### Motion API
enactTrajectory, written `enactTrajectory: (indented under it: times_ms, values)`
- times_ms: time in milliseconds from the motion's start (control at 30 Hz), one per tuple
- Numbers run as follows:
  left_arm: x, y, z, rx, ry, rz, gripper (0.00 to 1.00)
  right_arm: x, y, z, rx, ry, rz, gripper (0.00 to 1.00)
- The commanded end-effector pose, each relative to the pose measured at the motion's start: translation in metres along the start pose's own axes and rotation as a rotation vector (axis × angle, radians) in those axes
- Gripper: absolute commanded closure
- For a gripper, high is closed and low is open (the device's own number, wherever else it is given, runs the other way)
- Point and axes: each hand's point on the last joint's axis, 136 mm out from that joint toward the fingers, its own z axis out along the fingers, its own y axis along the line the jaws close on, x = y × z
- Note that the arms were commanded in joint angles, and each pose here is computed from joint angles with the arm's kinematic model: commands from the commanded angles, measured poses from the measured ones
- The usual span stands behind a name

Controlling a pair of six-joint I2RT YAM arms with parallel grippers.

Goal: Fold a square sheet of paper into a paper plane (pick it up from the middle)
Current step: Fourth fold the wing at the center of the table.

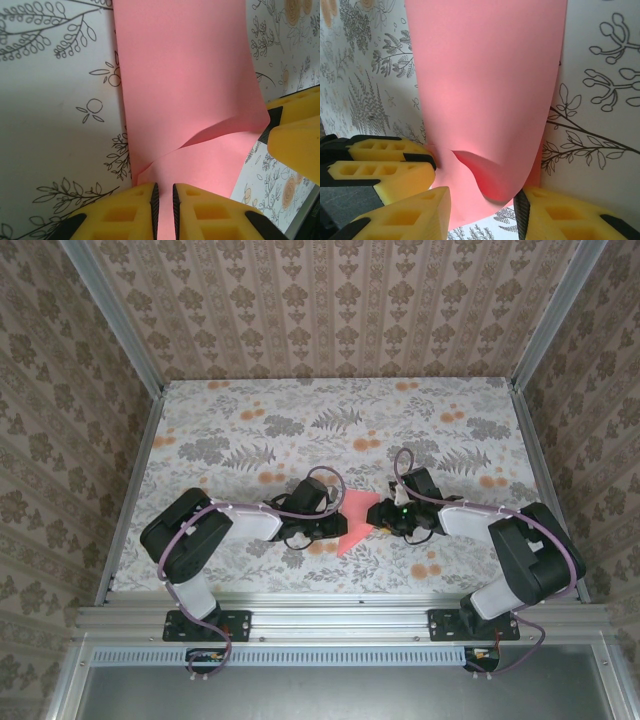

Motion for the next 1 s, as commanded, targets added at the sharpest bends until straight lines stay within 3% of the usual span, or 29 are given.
enactTrajectory:
  times_ms: [0, 367, 567, 967]
  values:
    - [0.021, 0.011, 0.000, -0.038, 0.063, -0.024, 0.81, -0.001, 0.009, 0.000, -0.039, 0.005, 0.010, 0.60]
    - [0.021, 0.008, -0.001, -0.024, 0.055, -0.030, 0.81, -0.001, 0.013, 0.005, -0.115, -0.002, 0.061, 0.63]
    - [0.022, 0.011, -0.002, -0.031, 0.055, -0.033, 0.81, 0.002, 0.015, 0.004, -0.126, 0.002, 0.059, 0.74]
    - [0.024, 0.012, -0.001, -0.039, 0.061, -0.027, 0.81, 0.010, 0.004, 0.001, 0.028, 0.007, 0.002, 0.88]
